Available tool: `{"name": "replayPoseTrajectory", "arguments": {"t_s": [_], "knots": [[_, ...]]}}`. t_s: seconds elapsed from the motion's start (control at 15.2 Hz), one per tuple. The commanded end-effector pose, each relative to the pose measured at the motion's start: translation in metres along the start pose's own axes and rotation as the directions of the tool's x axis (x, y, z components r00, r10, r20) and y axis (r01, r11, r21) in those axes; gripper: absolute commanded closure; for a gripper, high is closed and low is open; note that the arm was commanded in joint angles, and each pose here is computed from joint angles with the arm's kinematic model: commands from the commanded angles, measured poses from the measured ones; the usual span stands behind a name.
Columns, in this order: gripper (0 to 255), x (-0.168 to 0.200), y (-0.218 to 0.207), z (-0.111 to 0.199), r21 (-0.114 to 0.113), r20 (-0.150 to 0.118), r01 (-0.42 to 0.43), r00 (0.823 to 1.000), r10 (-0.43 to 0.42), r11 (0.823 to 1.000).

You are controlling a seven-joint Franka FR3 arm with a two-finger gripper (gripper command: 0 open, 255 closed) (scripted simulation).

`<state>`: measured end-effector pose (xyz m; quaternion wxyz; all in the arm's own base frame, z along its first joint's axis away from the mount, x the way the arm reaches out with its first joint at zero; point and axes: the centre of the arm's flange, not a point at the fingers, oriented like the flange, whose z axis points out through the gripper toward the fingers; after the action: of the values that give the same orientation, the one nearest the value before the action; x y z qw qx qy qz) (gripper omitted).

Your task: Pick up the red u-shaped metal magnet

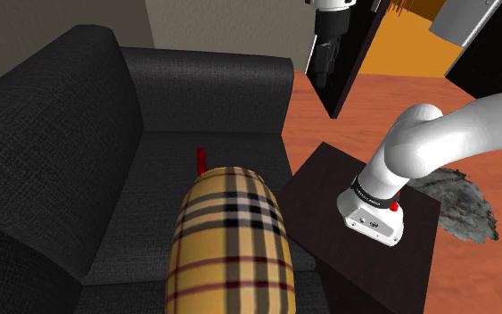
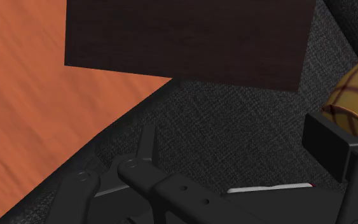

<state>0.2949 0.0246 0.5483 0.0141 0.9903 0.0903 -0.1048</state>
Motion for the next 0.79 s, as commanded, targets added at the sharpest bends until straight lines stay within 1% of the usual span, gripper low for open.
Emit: {"name": "replayPoseTrajectory", "arguments": {"t_s": [0.0,0.73], "knots": [[0,0.0,0.0,0.0,0.0,0.0,0.0,1.0,0.0,1.0],[0,0.089,-0.092,0.055,-0.027,-0.091,-0.049,0.995,0.046,0.998]]}}
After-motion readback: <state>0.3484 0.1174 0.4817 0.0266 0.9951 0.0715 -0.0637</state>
